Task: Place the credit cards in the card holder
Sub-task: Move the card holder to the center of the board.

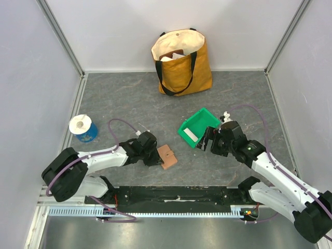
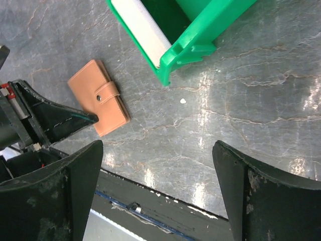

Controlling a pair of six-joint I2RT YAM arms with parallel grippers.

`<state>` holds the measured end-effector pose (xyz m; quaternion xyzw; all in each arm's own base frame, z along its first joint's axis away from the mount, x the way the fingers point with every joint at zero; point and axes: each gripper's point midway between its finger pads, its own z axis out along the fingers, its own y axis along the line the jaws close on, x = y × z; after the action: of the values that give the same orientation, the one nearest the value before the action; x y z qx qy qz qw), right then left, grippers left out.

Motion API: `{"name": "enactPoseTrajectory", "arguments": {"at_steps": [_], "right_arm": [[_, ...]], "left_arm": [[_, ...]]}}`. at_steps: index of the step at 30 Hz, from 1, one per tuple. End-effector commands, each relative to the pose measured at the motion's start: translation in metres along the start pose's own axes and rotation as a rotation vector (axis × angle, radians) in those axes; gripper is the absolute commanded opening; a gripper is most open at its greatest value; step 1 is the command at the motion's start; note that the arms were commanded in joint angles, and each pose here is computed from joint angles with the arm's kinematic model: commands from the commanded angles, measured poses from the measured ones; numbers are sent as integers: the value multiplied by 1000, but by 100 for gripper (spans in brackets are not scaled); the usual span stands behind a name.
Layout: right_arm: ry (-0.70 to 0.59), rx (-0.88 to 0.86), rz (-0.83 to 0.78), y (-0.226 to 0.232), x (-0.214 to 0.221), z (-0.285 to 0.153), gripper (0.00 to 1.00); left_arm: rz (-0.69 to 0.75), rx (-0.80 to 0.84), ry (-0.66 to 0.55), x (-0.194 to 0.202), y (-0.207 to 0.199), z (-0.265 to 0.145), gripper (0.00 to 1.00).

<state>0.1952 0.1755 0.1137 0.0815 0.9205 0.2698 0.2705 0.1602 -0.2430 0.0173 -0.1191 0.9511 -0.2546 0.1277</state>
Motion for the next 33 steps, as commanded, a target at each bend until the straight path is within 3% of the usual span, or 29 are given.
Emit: {"name": "enactPoseTrajectory", "arguments": {"at_steps": [1,3,7,11,13,14,15,22,28,33], "right_arm": [[-1,-132,-88,26,-3,-15,95],[-1,-193,-107,36,-2,-21,93],[60,-377,-135,66,9,-29,90],[108,-380,-173,64,23,-20,89],[131,-395,-186,64,31,-17,88],[150,-398,-193,65,37,-16,88],[166,-403,-203,66,42,-16,88],[250,-363,-253,67,75,-5,84],[261,-247,-171,53,100,27,70],[234,-154,-153,50,114,50,66]], "left_arm": [[125,-111,-12,8,24,-3,13],[237,-62,-28,5,16,-13,12],[502,148,94,26,-14,-30,15],[644,162,239,41,-14,-32,19],[675,114,293,48,-7,-27,25],[682,105,306,50,-7,-25,32],[666,72,319,50,-3,-23,45],[543,5,190,37,3,-23,76],[310,89,107,45,8,-20,72],[232,171,90,50,4,-12,59]]}}
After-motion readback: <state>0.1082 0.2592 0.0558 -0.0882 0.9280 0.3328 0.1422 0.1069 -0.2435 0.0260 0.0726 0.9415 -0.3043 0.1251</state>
